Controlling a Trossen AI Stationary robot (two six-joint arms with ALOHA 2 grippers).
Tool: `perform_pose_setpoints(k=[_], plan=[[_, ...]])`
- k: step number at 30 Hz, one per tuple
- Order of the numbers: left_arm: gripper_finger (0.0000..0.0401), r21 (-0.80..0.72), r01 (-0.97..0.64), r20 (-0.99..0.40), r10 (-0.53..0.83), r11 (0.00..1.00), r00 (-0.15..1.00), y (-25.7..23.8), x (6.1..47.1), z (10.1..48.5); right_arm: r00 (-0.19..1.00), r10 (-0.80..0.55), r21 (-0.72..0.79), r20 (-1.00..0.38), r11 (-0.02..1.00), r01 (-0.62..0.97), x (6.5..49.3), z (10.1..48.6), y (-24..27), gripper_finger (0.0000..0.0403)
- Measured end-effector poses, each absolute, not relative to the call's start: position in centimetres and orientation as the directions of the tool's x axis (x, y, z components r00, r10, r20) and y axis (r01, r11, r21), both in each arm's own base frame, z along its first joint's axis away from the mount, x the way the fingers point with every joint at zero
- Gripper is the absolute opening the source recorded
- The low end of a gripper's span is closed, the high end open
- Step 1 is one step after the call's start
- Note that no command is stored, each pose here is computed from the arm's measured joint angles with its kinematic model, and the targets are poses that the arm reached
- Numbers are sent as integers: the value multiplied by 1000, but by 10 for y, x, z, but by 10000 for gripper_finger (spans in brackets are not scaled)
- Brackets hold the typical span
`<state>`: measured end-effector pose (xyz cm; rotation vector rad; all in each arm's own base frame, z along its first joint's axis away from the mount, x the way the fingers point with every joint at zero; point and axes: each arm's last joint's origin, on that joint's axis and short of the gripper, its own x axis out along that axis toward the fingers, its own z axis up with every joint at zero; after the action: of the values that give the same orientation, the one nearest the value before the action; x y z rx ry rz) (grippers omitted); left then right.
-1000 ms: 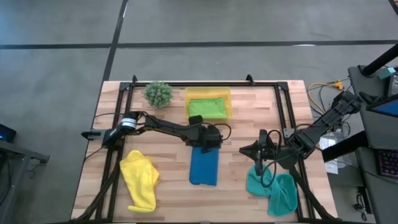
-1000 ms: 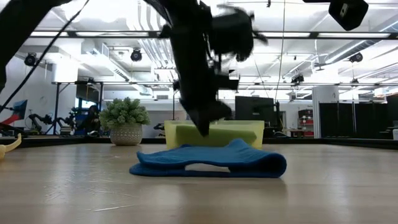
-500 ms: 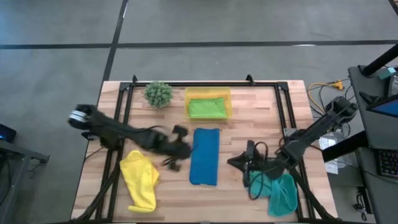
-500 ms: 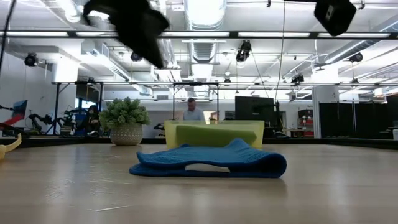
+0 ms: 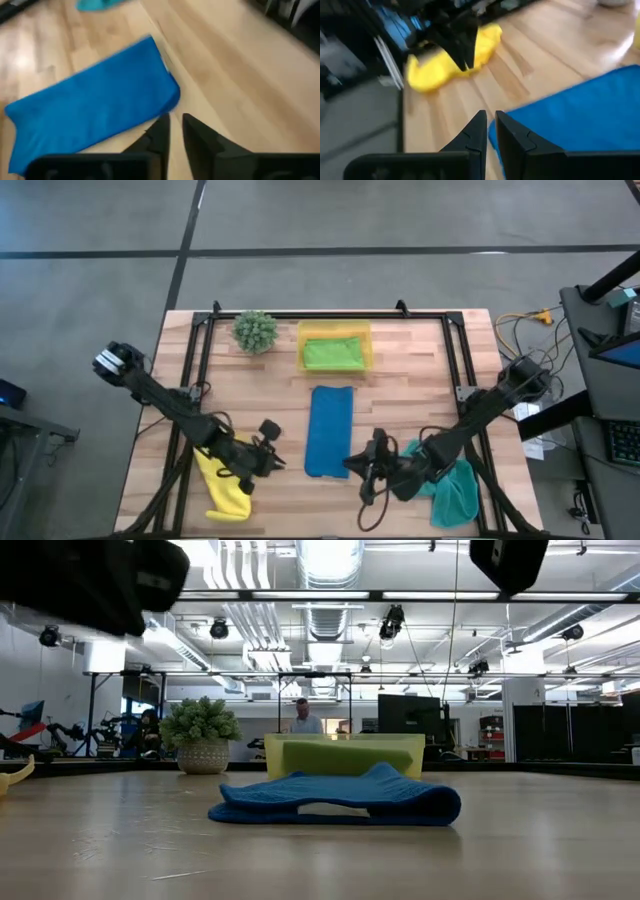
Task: Fold microfiber towels
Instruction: Fold the blue towel
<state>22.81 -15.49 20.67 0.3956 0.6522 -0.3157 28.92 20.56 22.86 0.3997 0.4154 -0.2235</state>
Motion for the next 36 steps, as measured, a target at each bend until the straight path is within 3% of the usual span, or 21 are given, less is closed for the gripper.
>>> perform_pose_setpoints(k=[6, 13, 25, 36], plan=[[139, 314, 466, -685, -143, 827, 715, -171, 254, 175, 799, -170, 179, -577, 928, 327, 297, 228, 207, 33], [224, 193, 563, -750, -250, 803, 613, -174, 280, 158, 772, -191, 187, -606, 909, 372, 294, 233, 203, 33], [233, 245, 566, -789, -178, 787, 589, -153, 310, 150, 771, -193, 246, -607, 877, 413, 293, 231, 203, 33], [233, 139, 583, -845, -211, 800, 491, -136, 329, 144, 771, -191, 244, -607, 879, 409, 293, 231, 204, 33]])
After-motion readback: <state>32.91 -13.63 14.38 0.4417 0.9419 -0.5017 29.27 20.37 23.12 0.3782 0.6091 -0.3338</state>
